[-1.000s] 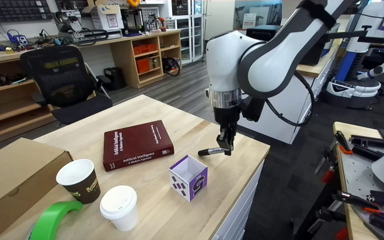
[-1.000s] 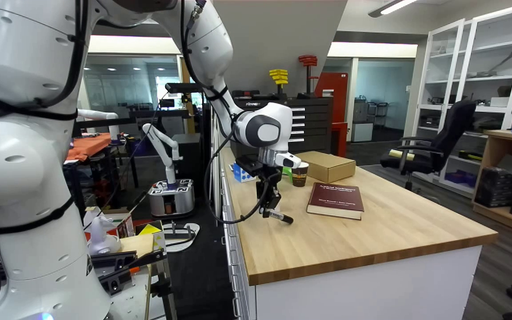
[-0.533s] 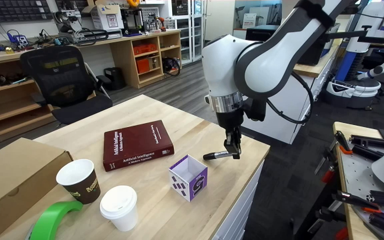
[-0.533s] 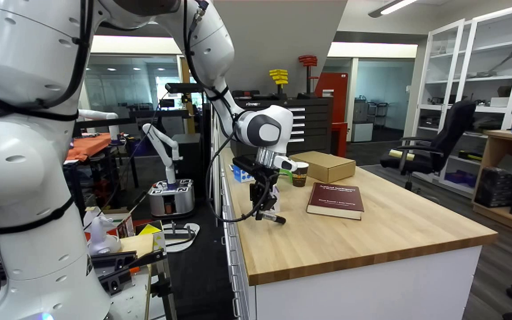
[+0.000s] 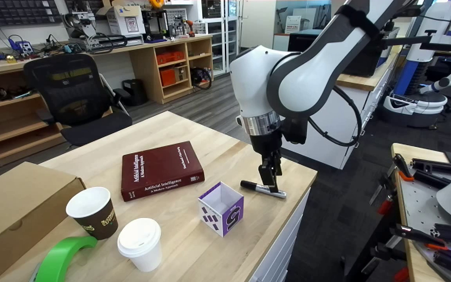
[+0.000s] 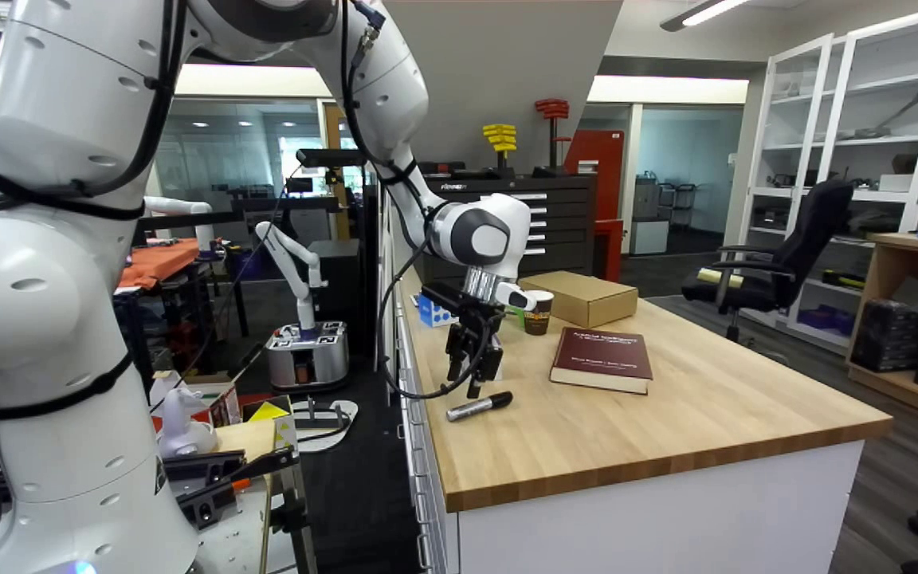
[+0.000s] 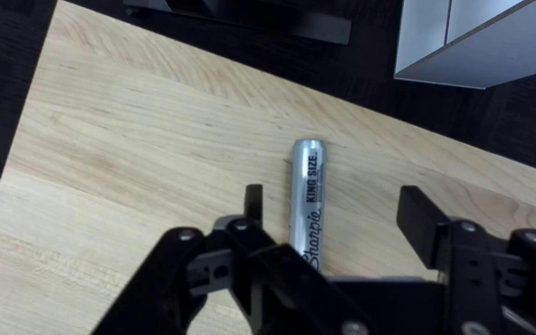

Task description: Move the marker slightly to the right

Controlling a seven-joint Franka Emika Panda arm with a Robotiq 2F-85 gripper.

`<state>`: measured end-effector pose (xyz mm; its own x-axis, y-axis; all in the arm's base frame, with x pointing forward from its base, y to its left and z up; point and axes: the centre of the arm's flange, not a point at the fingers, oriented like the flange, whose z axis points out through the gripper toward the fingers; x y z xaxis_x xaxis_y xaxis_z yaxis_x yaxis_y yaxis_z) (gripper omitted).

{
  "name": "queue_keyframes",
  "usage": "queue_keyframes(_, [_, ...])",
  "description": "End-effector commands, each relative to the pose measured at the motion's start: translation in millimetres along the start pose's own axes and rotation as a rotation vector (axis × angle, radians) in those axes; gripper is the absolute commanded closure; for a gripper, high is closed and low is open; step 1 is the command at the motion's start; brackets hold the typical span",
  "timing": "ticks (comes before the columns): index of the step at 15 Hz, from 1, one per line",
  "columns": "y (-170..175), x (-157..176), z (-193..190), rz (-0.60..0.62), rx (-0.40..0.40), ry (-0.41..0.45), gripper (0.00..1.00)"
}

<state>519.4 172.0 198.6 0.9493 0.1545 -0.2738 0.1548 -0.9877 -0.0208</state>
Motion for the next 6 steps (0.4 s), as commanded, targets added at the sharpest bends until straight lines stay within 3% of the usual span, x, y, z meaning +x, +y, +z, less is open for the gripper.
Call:
queue_keyframes(1, [-0.5,4.2,-7.2,-0.01,-0.013,-0.012,0.0])
queue_keyframes(6, [-0.4,1.9,-2.7,0.0,0.001,0.007,0.0])
